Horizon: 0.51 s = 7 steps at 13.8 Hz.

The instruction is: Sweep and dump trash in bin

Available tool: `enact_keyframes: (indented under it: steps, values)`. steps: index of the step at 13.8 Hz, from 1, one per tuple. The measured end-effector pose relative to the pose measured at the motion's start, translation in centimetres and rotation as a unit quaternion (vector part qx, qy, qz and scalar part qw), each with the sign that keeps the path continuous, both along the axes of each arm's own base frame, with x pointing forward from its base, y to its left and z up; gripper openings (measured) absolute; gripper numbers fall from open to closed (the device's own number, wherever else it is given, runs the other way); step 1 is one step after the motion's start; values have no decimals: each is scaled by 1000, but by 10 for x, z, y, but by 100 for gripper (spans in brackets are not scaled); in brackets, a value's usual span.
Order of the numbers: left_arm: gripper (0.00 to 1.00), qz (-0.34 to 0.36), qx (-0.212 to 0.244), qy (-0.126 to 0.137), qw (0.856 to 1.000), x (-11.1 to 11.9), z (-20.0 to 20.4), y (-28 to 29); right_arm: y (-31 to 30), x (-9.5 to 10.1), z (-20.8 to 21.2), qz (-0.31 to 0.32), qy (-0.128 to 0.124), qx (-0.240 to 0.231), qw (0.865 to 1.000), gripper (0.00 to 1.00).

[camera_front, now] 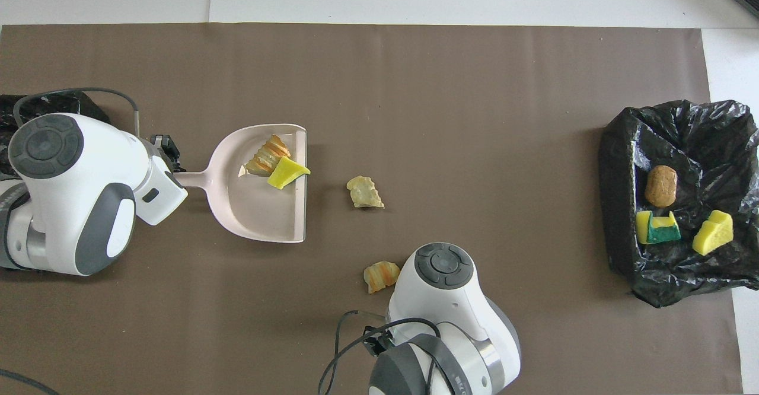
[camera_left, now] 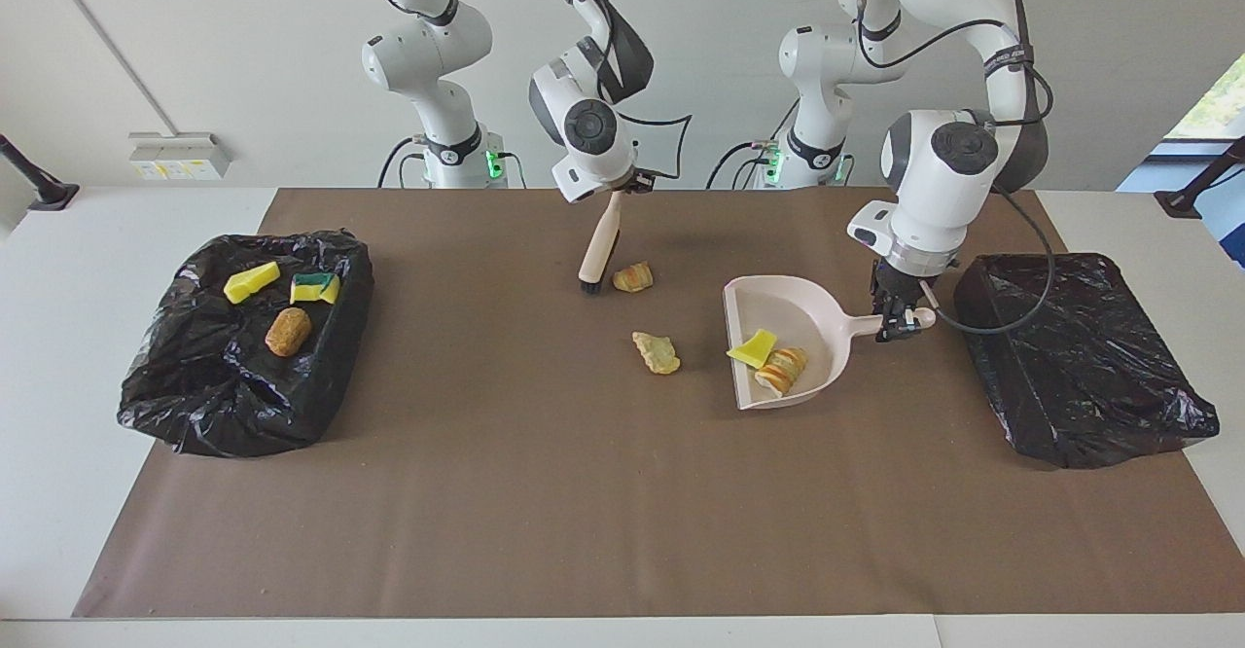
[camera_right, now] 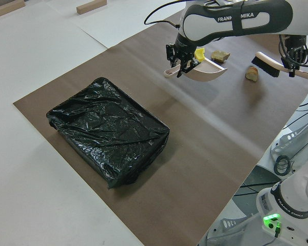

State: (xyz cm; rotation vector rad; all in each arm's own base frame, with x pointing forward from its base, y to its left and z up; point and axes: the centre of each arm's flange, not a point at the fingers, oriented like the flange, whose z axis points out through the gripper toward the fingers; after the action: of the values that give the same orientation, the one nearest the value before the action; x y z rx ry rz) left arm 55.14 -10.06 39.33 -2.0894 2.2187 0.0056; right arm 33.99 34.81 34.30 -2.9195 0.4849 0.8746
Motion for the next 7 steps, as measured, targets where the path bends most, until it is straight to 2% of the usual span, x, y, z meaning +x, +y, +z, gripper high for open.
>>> enact_keyframes:
  steps: [2,4,7]
  values:
    - [32,1,8,-13,1000,-7,-17,-12,2,3,-4,-9,-5,6,1000,26]
    - [32,19,18,-22,999,-17,-33,-30,8,11,-13,-25,-23,18,999,26]
    - [32,26,22,-17,999,-27,-49,-55,22,21,-26,11,-35,43,998,26]
